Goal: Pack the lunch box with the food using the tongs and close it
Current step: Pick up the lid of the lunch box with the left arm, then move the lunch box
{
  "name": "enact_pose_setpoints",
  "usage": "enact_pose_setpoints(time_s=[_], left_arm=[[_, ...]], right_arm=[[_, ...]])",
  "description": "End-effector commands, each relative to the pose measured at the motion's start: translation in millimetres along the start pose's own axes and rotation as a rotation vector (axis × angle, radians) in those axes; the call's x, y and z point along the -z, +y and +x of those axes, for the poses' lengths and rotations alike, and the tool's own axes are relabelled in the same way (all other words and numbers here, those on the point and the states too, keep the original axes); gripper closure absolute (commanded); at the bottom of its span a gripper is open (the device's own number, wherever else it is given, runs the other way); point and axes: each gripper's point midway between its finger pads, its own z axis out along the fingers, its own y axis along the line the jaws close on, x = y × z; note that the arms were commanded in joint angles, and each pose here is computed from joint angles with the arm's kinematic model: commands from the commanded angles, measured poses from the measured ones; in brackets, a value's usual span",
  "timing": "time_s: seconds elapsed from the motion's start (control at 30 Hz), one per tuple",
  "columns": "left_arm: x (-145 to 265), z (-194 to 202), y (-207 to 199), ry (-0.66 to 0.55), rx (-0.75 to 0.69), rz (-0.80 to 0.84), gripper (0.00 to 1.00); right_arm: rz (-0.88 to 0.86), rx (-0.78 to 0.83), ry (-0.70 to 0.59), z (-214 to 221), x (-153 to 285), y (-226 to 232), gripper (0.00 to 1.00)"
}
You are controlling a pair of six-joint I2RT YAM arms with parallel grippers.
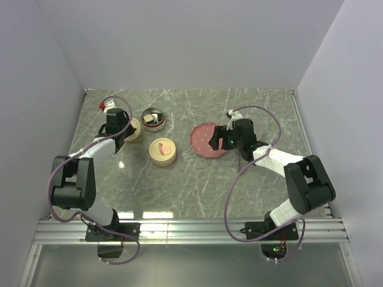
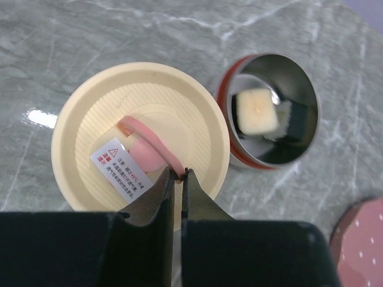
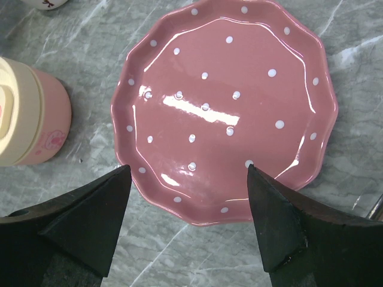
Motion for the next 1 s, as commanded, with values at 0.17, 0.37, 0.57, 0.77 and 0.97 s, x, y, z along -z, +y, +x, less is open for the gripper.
enact_pose_setpoints(time_s=[0.17,0.37,0.57,0.77,0.97], left_arm=[[52,-30,-46,-0.166,-0.116,0.166,1.00],[70,-49,-87,-0.179,-0.136,0.344,1.00],[50,-58,-116,-0.122,-0.164,0.399,1.00],[13,-49,-137,-0.001,-0.166,0.422,1.00],[-13,-36,-125,0.048,-0.162,0.346,1.00]], right_arm=[[-0.025,0.010,-0.071,-28,-1,10,0.15],[-0.023,0.006,-0.068,-28,-3,10,0.15],[-0.020,0.010,-0.075,-28,0,10,0.15],[-0.012,0.014,-0.087,-29,5,9,0.15],[-0.003,0.020,-0.106,-31,12,8,0.15]])
